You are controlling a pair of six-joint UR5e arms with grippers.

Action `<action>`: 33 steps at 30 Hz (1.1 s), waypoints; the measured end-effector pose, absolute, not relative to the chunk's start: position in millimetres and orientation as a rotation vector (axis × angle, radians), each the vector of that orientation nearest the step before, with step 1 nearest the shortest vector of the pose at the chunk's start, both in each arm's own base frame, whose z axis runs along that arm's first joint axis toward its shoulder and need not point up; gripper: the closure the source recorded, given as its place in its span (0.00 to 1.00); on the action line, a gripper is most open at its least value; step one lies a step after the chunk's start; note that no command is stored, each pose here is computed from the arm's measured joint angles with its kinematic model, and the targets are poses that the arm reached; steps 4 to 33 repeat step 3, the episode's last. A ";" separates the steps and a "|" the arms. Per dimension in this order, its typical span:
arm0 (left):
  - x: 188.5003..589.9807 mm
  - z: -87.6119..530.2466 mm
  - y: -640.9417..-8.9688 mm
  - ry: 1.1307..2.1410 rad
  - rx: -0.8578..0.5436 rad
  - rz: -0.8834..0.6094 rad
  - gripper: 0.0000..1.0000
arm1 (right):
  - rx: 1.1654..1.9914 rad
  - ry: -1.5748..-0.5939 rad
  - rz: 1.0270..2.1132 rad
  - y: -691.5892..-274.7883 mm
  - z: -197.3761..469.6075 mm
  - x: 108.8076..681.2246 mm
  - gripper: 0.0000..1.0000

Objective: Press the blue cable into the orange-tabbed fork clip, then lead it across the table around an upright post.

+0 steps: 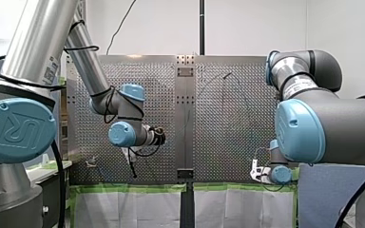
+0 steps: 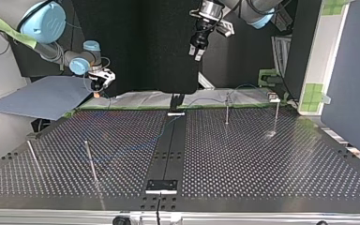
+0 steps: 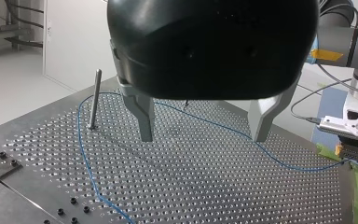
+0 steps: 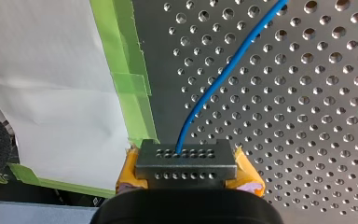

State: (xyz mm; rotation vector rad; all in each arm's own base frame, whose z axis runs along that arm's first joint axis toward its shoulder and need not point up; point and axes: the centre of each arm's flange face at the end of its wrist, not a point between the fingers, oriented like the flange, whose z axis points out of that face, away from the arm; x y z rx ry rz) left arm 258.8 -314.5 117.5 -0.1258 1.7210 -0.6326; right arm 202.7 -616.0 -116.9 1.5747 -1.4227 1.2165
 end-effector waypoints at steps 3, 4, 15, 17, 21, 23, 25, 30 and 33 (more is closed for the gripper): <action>258.8 117.5 -314.5 1.721 -0.126 -0.633 0.00 | 1.575 -1.423 1.217 -615.9 -116.9 202.7 1.00; 258.8 117.5 -314.5 1.721 -0.126 -0.633 0.00 | 1.575 -1.423 1.217 -615.9 -116.9 202.7 1.00; 258.8 117.5 -314.5 1.721 -0.126 -0.633 0.00 | 1.575 -1.423 1.217 -615.9 -116.9 202.7 1.00; 258.8 117.5 -314.5 1.721 -0.126 -0.633 0.00 | 1.575 -1.423 1.217 -615.9 -116.9 202.7 1.00; 258.8 117.5 -314.5 1.721 -0.126 -0.633 0.00 | 1.575 -1.423 1.217 -615.9 -116.9 202.7 1.00; 258.8 117.5 -314.5 1.721 -0.126 -0.633 0.00 | 1.575 -1.423 1.217 -615.9 -116.9 202.7 1.00; 258.8 117.5 -314.5 1.721 -0.126 -0.633 0.00 | 1.575 -1.423 1.217 -615.9 -116.9 202.7 1.00; 258.8 117.5 -314.5 1.721 -0.126 -0.633 0.00 | 1.575 -1.423 1.217 -615.9 -116.9 202.7 1.00; 258.8 117.5 -314.5 1.721 -0.126 -0.633 0.00 | 1.575 -1.423 1.217 -615.9 -116.9 202.7 1.00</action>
